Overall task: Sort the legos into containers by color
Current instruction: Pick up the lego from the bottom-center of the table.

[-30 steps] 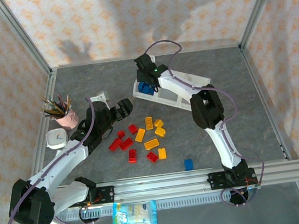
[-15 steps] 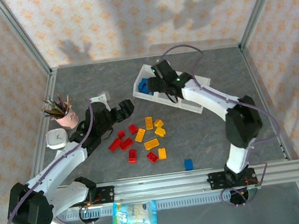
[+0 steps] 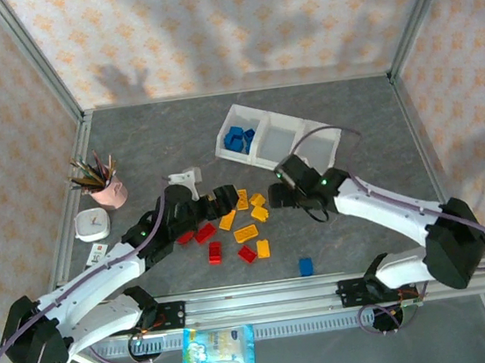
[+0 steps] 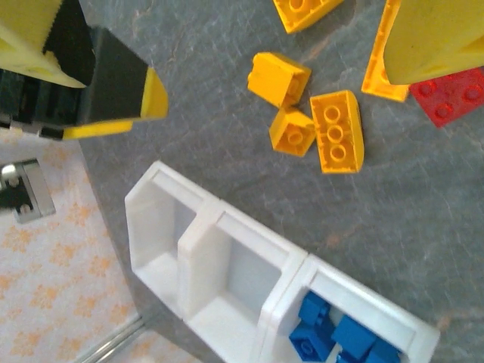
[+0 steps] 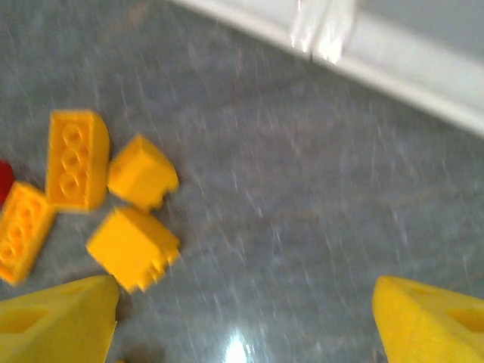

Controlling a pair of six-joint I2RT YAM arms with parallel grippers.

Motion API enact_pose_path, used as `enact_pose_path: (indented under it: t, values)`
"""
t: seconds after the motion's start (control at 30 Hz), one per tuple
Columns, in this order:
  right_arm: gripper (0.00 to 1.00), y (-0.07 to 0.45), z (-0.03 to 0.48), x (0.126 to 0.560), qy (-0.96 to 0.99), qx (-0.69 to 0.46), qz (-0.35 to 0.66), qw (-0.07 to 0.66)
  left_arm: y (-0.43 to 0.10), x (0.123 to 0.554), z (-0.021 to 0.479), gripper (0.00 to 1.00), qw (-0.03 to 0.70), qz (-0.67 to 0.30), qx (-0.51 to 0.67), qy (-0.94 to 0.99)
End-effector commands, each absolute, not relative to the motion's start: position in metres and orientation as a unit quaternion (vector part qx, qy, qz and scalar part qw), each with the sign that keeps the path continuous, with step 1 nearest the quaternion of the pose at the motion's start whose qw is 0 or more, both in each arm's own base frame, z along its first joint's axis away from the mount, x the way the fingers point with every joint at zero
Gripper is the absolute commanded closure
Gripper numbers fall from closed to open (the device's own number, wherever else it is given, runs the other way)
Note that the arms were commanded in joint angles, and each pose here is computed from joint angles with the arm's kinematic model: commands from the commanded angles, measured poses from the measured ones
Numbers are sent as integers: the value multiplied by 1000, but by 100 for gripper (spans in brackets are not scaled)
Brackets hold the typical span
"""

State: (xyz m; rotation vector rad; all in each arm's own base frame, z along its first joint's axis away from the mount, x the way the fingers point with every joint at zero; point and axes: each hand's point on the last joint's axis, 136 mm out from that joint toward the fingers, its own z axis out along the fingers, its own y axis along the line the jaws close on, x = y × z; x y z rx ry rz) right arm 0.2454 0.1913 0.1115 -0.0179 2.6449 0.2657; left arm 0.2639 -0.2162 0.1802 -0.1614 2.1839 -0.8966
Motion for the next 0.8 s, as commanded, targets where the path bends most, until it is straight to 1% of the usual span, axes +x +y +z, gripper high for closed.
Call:
enact_pose_path:
  t: [0.0, 0.1, 0.2, 0.47, 0.57, 0.77]
  values:
    - [11, 181, 97, 214, 972, 32, 95, 212, -219, 254, 171, 1, 367, -354, -79, 857]
    - [10, 179, 77, 186, 978, 42, 92, 184, -225, 243, 163, 1, 356, -353, -77, 862]
    - [9, 176, 70, 165, 980, 47, 88, 172, -232, 234, 158, 1, 348, -359, -74, 863]
    - [10, 178, 48, 122, 987, 46, 83, 131, -237, 222, 154, 1, 340, -360, -68, 866]
    - [13, 171, 40, 111, 990, 48, 62, 119, -236, 221, 153, 1, 338, -359, -69, 867]
    - [20, 177, 28, 98, 992, 42, 65, 102, -232, 220, 149, 1, 339, -350, -71, 871]
